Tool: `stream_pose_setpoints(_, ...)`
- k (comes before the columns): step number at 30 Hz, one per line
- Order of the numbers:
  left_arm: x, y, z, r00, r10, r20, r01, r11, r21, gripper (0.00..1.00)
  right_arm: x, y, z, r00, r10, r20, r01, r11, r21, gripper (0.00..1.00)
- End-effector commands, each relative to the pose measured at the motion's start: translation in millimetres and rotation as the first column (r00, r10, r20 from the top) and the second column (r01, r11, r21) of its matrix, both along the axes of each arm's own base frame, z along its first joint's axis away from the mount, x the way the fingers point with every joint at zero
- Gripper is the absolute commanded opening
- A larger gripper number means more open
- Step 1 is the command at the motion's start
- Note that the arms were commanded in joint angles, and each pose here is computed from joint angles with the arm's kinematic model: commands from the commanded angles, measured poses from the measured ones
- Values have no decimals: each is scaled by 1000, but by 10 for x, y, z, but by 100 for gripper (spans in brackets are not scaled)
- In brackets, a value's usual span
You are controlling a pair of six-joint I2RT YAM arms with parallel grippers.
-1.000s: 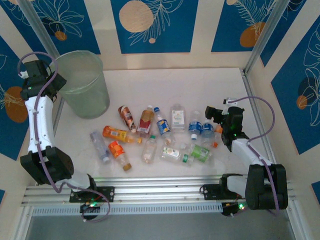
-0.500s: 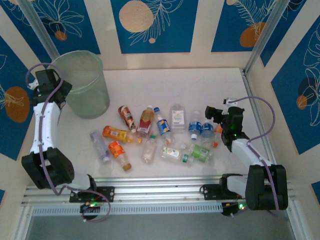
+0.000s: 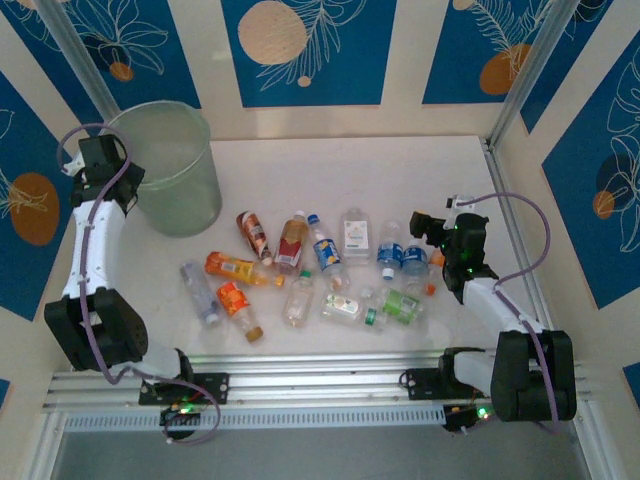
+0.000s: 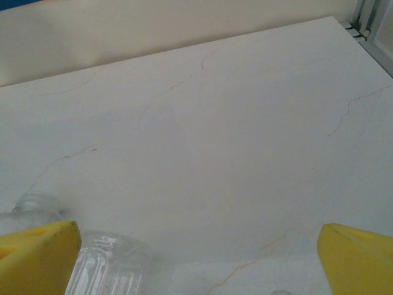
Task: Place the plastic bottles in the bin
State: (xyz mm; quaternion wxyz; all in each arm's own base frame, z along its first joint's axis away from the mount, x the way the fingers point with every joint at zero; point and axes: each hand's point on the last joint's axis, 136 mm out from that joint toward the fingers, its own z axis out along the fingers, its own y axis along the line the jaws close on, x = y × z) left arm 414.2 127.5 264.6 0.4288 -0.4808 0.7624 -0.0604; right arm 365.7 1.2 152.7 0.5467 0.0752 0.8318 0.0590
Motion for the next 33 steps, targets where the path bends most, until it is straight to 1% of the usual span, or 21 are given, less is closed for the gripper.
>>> stream_pose_setpoints(1, 76, -59, -12, 1000, -23, -8, 23, 1000, -6, 35, 37, 1, 174, 999, -10, 40, 9, 1000, 7, 99)
stream_pose_setpoints(3, 114, -79, 8, 999, -35, -4, 35, 999, -9, 32, 37, 2, 172, 999, -9, 39, 9, 1000, 7, 99)
stream_pose_setpoints(7, 237, -120, 14, 998, -57, -3, 57, 998, -17, 31, 37, 3, 170, 999, -9, 40, 8, 1000, 7, 99)
stream_pose_setpoints(12, 437, -180, 46, 997, -77, 6, 77, 997, -17, 22, 33, 2, 158, 999, -9, 36, 8, 1000, 6, 99)
stream_pose_setpoints(16, 651, -305, 93, 993, -122, -3, 122, 993, -5, 17, 34, -10, 163, 999, -14, 37, 14, 1000, 3, 99)
stream_pose_setpoints(22, 959, -538, 157, 981, -194, -6, 194, 981, 14, 12, 34, -15, 166, 999, -14, 38, 14, 1000, 1, 99)
stream_pose_setpoints(27, 1237, -771, 213, 962, -274, -11, 274, 961, 26, 9, 31, -11, 162, 999, -14, 37, 14, 1000, 0, 99)
stream_pose_setpoints(33, 1544, -1150, 275, 915, -404, -18, 404, 915, 22, 7, 29, -8, 170, 999, -13, 38, 13, 1000, 0, 99)
